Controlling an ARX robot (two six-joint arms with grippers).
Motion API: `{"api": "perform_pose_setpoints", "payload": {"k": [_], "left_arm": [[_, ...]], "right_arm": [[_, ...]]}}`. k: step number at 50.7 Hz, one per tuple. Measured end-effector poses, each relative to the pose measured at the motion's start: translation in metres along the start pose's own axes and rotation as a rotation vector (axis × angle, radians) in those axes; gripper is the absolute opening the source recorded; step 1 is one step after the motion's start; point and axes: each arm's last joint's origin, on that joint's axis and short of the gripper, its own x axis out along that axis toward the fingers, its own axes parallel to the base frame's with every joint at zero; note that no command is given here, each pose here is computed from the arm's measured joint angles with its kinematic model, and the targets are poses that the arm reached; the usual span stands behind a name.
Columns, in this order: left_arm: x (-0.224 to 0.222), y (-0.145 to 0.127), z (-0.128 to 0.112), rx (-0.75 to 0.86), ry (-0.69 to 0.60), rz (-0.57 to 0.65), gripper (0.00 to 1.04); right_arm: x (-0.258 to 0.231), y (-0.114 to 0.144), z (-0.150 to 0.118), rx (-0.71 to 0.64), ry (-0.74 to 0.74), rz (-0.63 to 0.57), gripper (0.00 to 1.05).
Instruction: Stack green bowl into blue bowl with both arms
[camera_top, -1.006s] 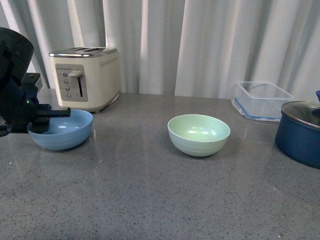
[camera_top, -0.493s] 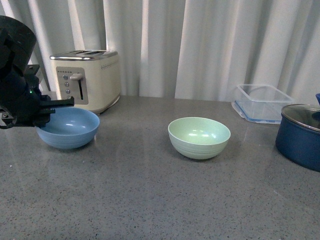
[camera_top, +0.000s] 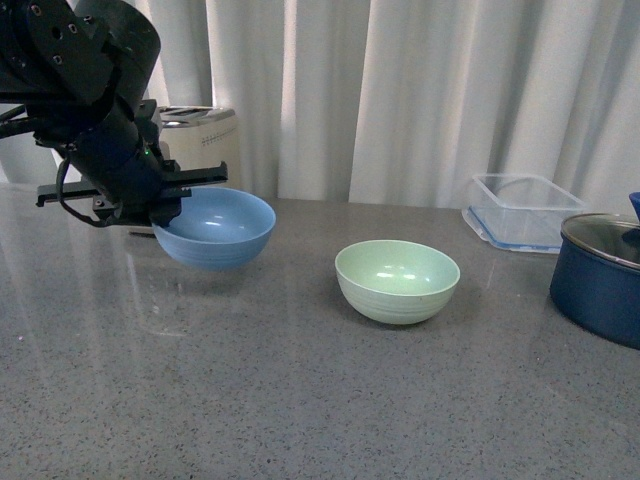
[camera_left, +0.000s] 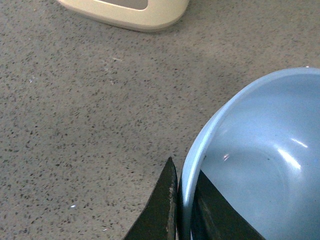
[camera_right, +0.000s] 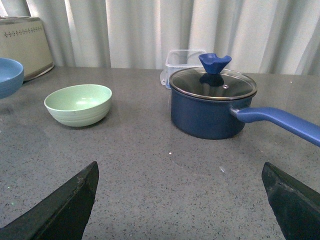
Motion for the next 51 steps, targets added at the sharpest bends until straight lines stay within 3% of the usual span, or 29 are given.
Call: {"api": "perform_pose_setpoints", "payload": {"k": [21,51], "left_arm": [[0.012,-0.042,-0.016,0.029,0.040,-0.043,0.04],[0.023,-0.052,-0.029,0.029,0.064,-0.051,0.04]], "right_arm": [[0.000,0.000,0.000,0.000,0.000,0.000,0.95],[0.000,0.000,0.000,0.000,0.000,0.000,0.95]]}}
